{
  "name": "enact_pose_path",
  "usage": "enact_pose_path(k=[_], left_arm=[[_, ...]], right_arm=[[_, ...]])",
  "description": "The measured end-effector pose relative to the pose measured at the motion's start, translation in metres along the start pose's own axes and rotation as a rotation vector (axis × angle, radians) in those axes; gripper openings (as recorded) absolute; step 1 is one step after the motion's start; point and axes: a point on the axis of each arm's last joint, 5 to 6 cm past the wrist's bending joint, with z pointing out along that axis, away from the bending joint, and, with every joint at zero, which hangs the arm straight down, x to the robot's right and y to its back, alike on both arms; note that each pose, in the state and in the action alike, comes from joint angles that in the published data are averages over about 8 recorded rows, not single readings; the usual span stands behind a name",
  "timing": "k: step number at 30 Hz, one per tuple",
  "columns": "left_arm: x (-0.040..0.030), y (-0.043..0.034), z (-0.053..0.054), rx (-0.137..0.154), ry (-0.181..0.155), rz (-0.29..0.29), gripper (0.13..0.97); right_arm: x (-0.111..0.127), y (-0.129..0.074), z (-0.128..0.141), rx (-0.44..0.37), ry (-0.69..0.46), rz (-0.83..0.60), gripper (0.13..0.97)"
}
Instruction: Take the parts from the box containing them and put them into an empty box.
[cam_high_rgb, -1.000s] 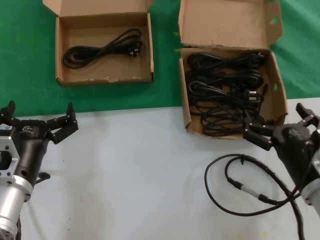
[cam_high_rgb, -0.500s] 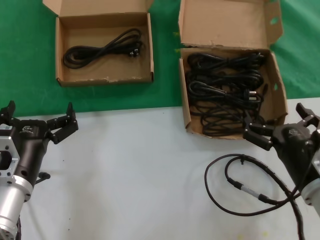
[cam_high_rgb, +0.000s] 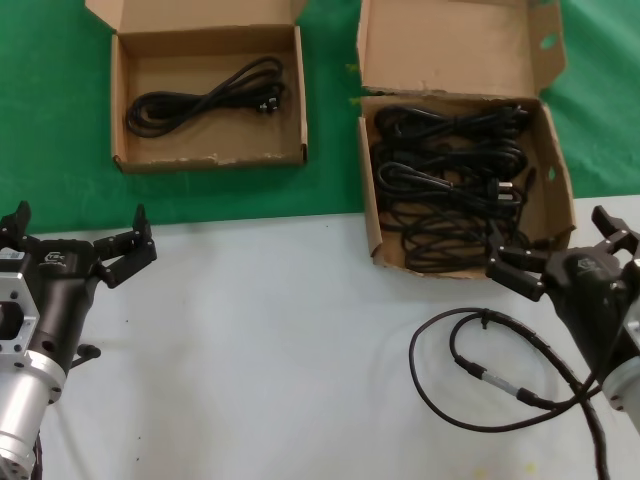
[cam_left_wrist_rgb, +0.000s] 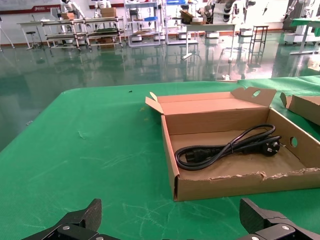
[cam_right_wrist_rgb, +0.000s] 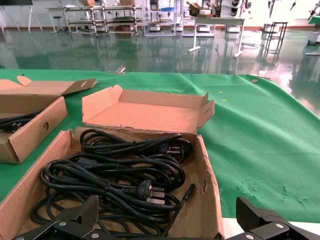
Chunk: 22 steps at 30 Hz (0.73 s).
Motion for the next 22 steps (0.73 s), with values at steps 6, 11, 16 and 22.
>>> enact_pose_path(k=[6, 11, 16, 22], left_arm=[[0.0000, 0.0000, 0.0000, 0.000, 0.000, 0.000, 0.966], [0.0000, 0.0000, 0.0000, 0.000, 0.000, 0.000, 0.966], [0.0000, 0.0000, 0.0000, 0.000, 0.000, 0.000, 0.966], [0.0000, 0.0000, 0.0000, 0.000, 0.000, 0.000, 0.966]], right_arm=[[0.0000, 0.0000, 0.0000, 0.000, 0.000, 0.000, 0.966], [0.0000, 0.0000, 0.0000, 0.000, 0.000, 0.000, 0.966], [0.0000, 0.0000, 0.0000, 0.000, 0.000, 0.000, 0.966], [0.0000, 0.0000, 0.0000, 0.000, 0.000, 0.000, 0.966]])
